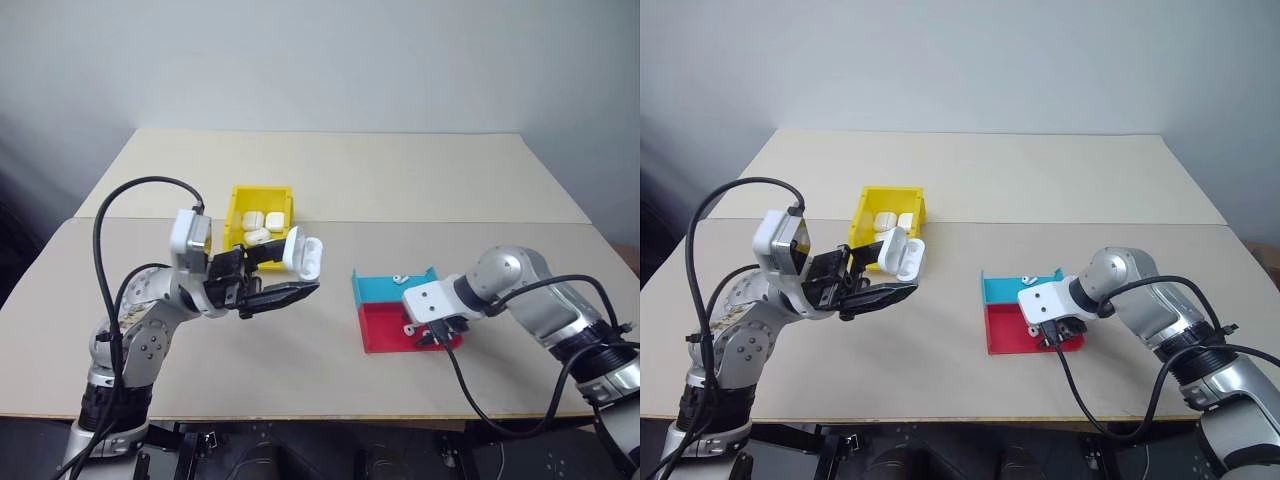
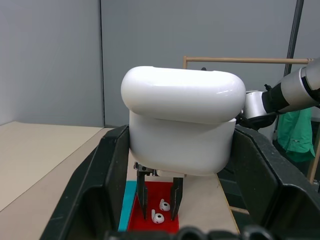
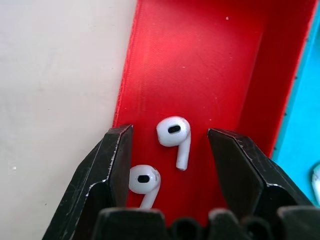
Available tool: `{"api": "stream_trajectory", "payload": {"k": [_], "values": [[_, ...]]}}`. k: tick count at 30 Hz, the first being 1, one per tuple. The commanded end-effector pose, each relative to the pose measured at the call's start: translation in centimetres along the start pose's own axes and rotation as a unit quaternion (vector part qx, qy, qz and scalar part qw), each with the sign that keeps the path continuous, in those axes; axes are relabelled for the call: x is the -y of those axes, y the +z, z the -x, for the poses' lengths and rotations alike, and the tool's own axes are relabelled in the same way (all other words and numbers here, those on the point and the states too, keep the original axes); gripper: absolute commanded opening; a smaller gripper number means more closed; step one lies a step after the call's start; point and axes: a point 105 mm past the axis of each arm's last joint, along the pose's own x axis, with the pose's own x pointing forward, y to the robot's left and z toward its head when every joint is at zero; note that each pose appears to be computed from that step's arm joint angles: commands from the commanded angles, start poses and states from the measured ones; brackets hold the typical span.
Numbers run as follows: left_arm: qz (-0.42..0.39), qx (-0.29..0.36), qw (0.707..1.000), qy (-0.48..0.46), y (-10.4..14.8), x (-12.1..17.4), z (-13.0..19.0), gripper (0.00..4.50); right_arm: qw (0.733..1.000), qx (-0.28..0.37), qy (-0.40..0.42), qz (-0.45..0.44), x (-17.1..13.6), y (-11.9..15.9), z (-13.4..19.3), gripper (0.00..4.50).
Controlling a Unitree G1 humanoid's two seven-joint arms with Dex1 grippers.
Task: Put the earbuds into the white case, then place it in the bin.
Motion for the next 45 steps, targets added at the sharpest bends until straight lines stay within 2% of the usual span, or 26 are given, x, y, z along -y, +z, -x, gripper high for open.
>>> {"api": "stream_trajectory", "payload": {"k": [1, 3, 8, 9, 14, 17, 21, 24, 27, 29, 32, 35, 37, 41, 45], "values": [[-0.028, 0.009, 1.0, -0.001, 1.2, 0.4, 0.0, 2.76, 1.0, 0.001, -0.004, 0.007, 0.2, 0.1, 0.2, 2.68], [-0.028, 0.009, 1.0, 0.0, 1.2, 0.4, 0.0, 2.76, 1.0, 0.004, -0.005, 0.005, 0.2, 0.2, 0.1, 2.26], [-0.03, 0.006, 1.0, 0.001, 1.3, 0.4, 0.0, 2.76, 1.0, 0.006, -0.005, 0.003, 0.0, 0.2, -0.1, 0.74], [-0.03, 0.006, 1.0, 0.0, 1.3, 0.4, 0.0, 2.76, 1.0, 0.008, -0.005, 0.002, -0.1, 0.2, -0.1, 0.61], [-0.027, 0.005, 1.0, -0.005, 1.4, 0.3, -0.1, 2.76, 0.997, 0.05, -0.042, -0.037, 0.3, 1.3, 1.2, 0.61], [-0.025, 0.007, 1.0, -0.011, 1.4, 0.3, -0.3, 2.76, 0.984, 0.119, -0.098, -0.087, 1.6, 3.1, 3.5, 0.61], [-0.017, 0.01, 0.999, -0.028, 1.4, 0.2, -0.7, 2.76, 0.938, 0.253, -0.171, -0.164, 3.1, 6.2, 6.9, 0.61], [-0.015, 0.009, 0.999, -0.033, 1.4, -0.2, -0.9, 2.76, 0.909, 0.313, -0.203, -0.185, 3.4, 6.9, 7.6, 0.61], [-0.015, 0.008, 0.999, -0.034, 1.4, -0.5, -1.0, 2.76, 0.868, 0.378, -0.235, -0.22, 4.1, 7.4, 9.0, 0.61], [-0.009, 0.01, 0.999, -0.029, 1.5, -0.9, -1.1, 2.76, 0.806, 0.467, -0.274, -0.238, 5.0, 8.6, 11.5, 0.61], [0.004, 0.012, 1.0, -0.017, 1.4, -1.4, -1.4, 2.76, 0.698, 0.601, -0.292, -0.259, 5.2, 10.8, 14.9, 0.61], [0.013, 0.013, 1.0, -0.013, 1.2, -1.8, -1.9, 2.76, 0.64, 0.663, -0.285, -0.263, 4.7, 12.9, 15.7, 0.61], [0.015, 0.016, 1.0, -0.014, 1.2, -2.0, -2.3, 2.76, 0.627, 0.677, -0.28, -0.265, 4.4, 14.2, 15.4, 0.61], [0.016, 0.024, 0.999, -0.018, 1.4, -2.4, -3.2, 2.76, 0.62, 0.686, -0.269, -0.271, 4.1, 16.2, 14.0, 0.61], [0.017, 0.027, 0.999, -0.027, 1.6, -2.5, -3.3, 2.76, 0.63, 0.673, -0.274, -0.275, 4.2, 16.8, 12.7, 0.61]]}}
